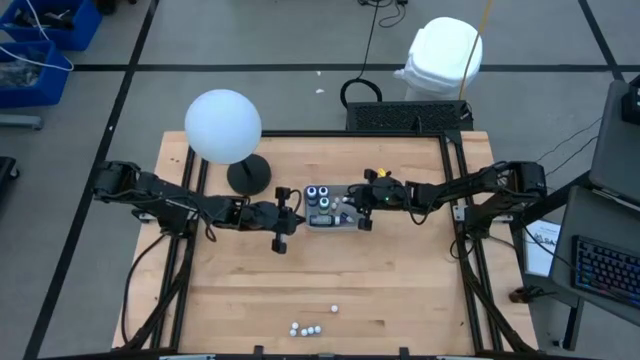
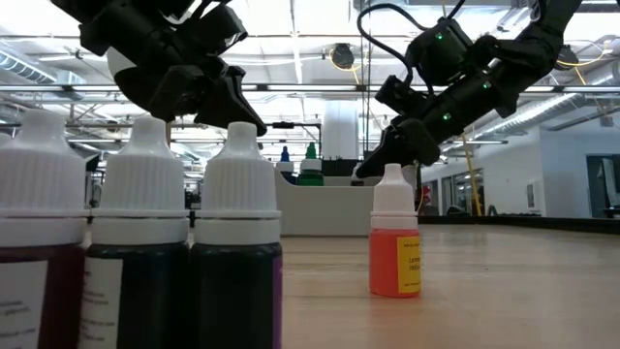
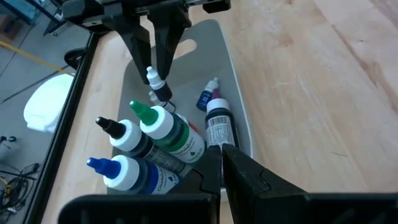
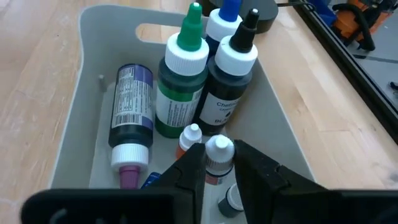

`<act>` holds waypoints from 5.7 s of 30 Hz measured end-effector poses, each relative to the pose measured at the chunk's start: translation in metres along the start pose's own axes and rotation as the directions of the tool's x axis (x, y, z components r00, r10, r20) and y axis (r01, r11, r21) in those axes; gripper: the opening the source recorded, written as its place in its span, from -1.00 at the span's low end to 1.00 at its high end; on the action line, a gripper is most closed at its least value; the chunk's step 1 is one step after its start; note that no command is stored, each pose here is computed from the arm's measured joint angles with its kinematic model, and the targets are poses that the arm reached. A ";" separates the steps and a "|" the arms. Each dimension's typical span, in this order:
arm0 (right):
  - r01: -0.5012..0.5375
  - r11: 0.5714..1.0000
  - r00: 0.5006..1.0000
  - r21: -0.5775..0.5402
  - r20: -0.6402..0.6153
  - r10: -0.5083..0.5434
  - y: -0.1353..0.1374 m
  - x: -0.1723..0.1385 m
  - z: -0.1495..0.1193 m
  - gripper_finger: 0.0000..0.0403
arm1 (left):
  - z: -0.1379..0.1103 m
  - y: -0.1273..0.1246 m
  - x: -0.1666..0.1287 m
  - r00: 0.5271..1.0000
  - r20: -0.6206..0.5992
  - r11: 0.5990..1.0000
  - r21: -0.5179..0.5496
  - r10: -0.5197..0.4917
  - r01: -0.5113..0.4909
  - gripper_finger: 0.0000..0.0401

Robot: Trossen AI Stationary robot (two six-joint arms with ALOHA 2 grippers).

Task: Pick & Place food coloring
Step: Put the small red food coloring bottle into the gray bin, then put the right small yellow food coloring bottle into the gray bin

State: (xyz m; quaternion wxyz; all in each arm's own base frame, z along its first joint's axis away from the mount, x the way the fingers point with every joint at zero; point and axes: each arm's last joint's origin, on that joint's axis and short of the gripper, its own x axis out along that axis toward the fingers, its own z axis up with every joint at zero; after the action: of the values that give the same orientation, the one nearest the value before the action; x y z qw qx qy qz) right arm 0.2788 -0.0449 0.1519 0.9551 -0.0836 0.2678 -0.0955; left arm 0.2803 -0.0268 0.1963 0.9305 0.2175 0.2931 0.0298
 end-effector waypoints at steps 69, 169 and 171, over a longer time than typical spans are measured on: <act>-0.525 0.799 0.849 -0.294 -0.257 0.463 0.242 -0.001 0.071 -0.16 | 0.000 -0.029 -0.009 0.992 -0.042 0.960 -0.259 -0.123 0.108 -0.88; -0.215 0.892 0.967 -0.398 -0.214 0.137 0.100 -0.042 0.143 -0.78 | 0.000 -0.029 -0.009 0.992 -0.043 0.963 -0.247 -0.121 0.107 -0.88; -0.201 0.919 0.968 -0.339 -0.213 0.133 0.065 -0.038 0.138 -0.78 | 0.000 -0.028 -0.009 0.992 -0.045 0.966 -0.237 -0.121 0.107 -0.88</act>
State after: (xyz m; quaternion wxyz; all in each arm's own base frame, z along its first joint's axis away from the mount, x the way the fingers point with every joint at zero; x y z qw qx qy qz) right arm 0.3290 0.0414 0.2736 0.8992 -0.2236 0.3749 0.0298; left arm 0.2708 -0.0539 0.1887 0.9408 0.0881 0.3267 0.0167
